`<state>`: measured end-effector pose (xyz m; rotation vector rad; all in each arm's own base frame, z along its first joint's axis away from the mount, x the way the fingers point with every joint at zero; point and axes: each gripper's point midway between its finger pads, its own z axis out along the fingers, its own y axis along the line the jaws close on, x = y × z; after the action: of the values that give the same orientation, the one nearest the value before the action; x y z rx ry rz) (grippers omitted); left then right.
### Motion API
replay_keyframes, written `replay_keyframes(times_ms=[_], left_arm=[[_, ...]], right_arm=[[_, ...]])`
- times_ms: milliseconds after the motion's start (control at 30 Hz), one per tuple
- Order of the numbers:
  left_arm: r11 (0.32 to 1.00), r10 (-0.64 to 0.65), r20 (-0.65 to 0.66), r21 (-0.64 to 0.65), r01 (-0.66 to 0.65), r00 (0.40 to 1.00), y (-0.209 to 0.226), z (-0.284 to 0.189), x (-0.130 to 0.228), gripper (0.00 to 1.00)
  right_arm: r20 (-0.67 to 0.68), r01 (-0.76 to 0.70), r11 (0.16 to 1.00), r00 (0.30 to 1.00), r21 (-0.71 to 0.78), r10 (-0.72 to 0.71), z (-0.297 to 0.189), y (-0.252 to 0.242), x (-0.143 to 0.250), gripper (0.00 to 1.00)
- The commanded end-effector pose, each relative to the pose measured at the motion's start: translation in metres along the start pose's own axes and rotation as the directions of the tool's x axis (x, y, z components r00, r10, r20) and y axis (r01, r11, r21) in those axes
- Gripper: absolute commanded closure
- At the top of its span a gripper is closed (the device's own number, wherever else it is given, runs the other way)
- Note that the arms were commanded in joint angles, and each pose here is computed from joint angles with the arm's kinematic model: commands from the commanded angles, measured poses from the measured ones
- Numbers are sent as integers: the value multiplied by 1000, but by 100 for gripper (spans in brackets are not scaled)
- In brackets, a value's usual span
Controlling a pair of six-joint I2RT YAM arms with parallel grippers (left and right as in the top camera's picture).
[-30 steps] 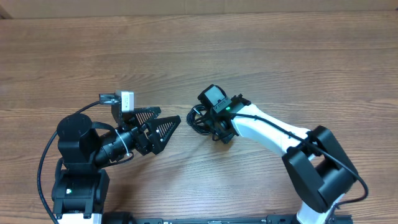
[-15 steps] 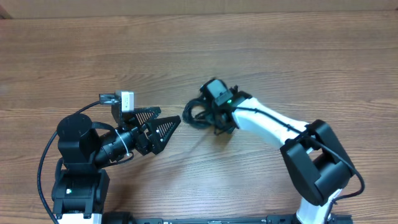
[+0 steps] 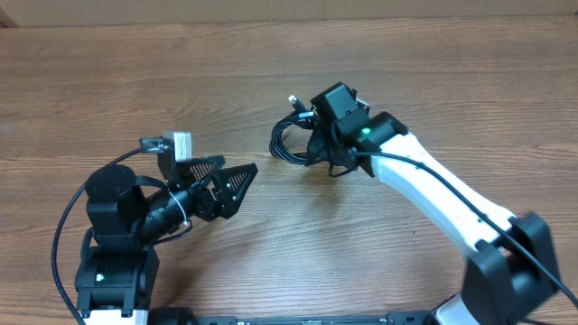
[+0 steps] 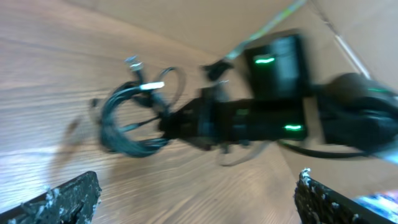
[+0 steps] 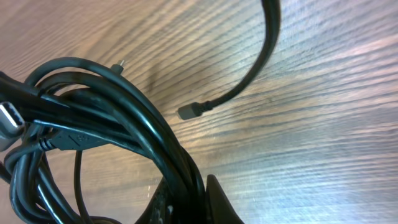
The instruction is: Untangle cables
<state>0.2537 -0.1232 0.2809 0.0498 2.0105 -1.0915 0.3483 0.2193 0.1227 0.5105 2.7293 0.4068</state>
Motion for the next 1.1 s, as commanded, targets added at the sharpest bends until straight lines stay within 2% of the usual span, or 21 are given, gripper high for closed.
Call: replay_keyframes(times_ms=[0,333,533,633,667,767,867,967,1067], left_arm=[[993,49,14,-109,-47,999,17,-1,-2,0],[987,2,-57,-162,-11,998,30,-3,18,0],[992,-3,-73,-130,-7,997,25,-3,22,1],[995,-4,-85,-98,-4,996,19,-2,24,23],[995,-4,-86,-97,-4,996,19,-2,24,26],[998,4,-93,-57,-9,996,12,-2,24,15],[999,36,-97,39,-32,995,-5,-1,22,14],[997,50,-86,67,-44,995,-11,-1,18,14],[996,56,-81,68,-50,995,-11,-1,17,26]], right_arm=[[81,93,991,993,-92,-86,-47,19,-13,96],[49,146,937,989,-318,-138,-114,43,8,96],[-18,173,879,979,-444,-201,-139,58,32,96],[-46,188,860,970,-474,-238,-143,66,47,96],[-49,196,856,967,-478,-249,-143,68,51,96],[-37,220,856,963,-468,-267,-143,71,57,96],[-19,226,863,965,-452,-263,-141,70,55,96],[-21,225,863,965,-453,-262,-141,70,55,96],[-37,220,856,963,-467,-268,-143,72,59,96]])
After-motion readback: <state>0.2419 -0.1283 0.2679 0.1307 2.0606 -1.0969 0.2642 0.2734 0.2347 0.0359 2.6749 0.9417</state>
